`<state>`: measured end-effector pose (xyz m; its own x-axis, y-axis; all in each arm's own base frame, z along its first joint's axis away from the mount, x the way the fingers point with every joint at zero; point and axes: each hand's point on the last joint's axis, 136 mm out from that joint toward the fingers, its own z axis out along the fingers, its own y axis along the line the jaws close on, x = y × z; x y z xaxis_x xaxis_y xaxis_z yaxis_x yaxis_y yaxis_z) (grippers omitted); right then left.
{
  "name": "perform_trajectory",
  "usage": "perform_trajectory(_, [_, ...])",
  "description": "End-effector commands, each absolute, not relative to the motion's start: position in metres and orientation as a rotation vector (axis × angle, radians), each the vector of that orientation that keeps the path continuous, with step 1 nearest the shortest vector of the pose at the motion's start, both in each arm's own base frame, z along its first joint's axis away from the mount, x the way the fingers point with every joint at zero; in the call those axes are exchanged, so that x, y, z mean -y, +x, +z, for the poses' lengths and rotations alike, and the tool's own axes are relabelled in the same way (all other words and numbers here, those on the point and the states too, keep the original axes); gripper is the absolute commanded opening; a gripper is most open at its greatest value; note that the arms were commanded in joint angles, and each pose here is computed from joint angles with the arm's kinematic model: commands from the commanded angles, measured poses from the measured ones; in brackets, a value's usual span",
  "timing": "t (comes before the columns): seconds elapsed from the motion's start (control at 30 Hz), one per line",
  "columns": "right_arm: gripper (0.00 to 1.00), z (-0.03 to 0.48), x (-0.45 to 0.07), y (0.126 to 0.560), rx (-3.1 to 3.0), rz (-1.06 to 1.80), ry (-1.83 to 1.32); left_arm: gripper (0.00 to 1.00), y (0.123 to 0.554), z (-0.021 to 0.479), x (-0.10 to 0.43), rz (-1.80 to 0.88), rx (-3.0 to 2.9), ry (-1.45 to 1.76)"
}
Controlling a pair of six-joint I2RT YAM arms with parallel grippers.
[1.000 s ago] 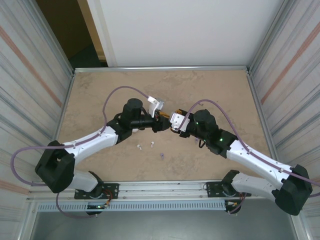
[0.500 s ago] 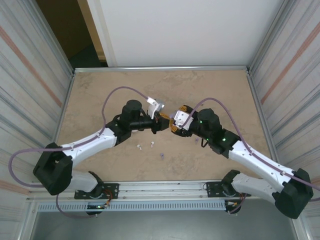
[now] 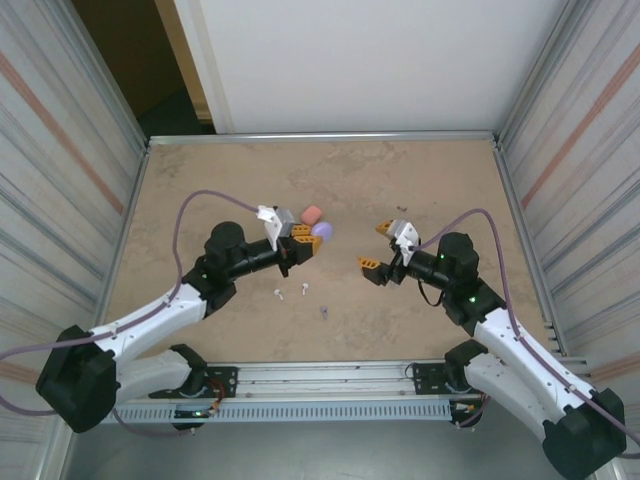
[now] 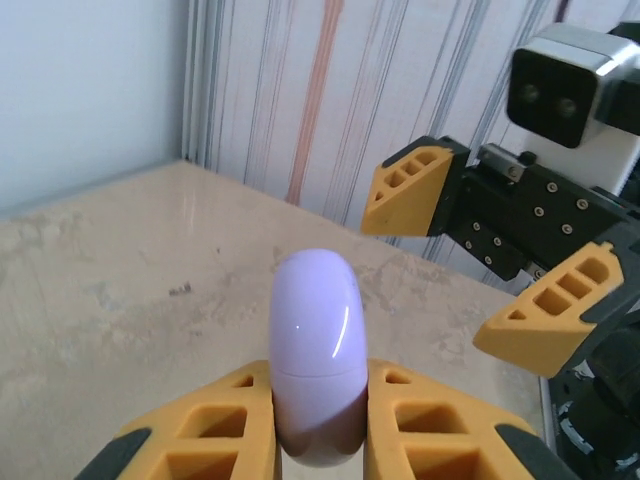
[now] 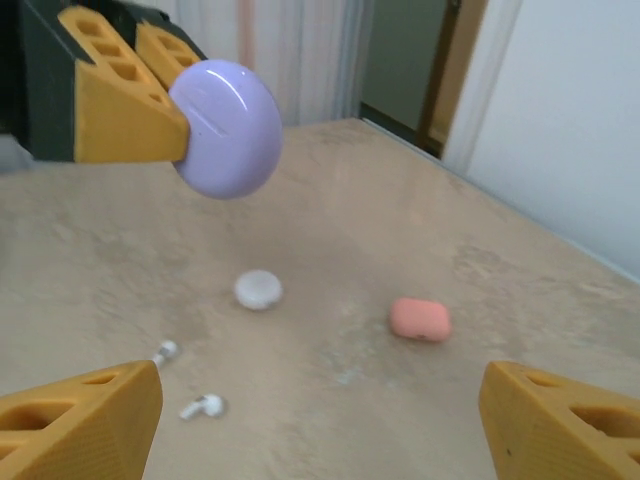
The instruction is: Insert the wireless bluetooth earbuds into the charging case
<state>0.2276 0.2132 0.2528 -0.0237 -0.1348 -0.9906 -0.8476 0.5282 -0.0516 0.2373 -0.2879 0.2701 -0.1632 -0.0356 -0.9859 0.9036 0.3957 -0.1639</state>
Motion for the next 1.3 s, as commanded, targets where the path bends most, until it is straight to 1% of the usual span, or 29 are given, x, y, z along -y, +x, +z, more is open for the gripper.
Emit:
perform_trajectory(0.0, [0.8, 0.293, -0.226, 0.203, -1.369, 0.943, -0.894, 0.0, 0.223, 0.301, 0.283, -0.954, -1.261, 0.883])
perform_trajectory(0.13, [0.73, 0.309, -0.239, 0.18, -1.261, 1.09, -1.037, 0.0, 0.21, 0.307, 0.281, -0.943, -1.164, 0.928])
perform_trajectory(0.23, [0.72, 0.323, -0.247, 0.164, -1.158, 1.163, -1.16, 0.0, 0.203, 0.313, 0.279, -0.939, -1.117, 0.946])
perform_trajectory(0.47, [0.7, 0.341, -0.26, 0.178, -1.135, 1.142, -1.261, 0.0, 0.194, 0.317, 0.277, -0.934, -1.09, 0.976])
perform_trajectory(0.57, [0.69, 0.34, -0.272, 0.191, -1.184, 1.157, -1.277, 0.0, 0.192, 0.318, 0.277, -0.938, -1.083, 0.984])
perform_trajectory(0.7, [0.68, 0.337, -0.292, 0.195, -1.174, 1.158, -1.327, 0.0, 0.189, 0.321, 0.277, -0.948, -1.072, 0.994])
perform_trajectory(0.87, [0.59, 0.337, -0.302, 0.196, -1.148, 1.185, -1.365, 0.0, 0.187, 0.321, 0.276, -0.946, -1.069, 1.004])
perform_trajectory(1.03, [0.47, 0.335, -0.305, 0.195, -1.146, 1.193, -1.383, 0.0, 0.187, 0.322, 0.276, -0.945, -1.076, 1.002])
perform_trajectory(1.27, [0.37, 0.334, -0.309, 0.196, -1.15, 1.199, -1.393, 0.0, 0.188, 0.323, 0.276, -0.95, -1.085, 0.997])
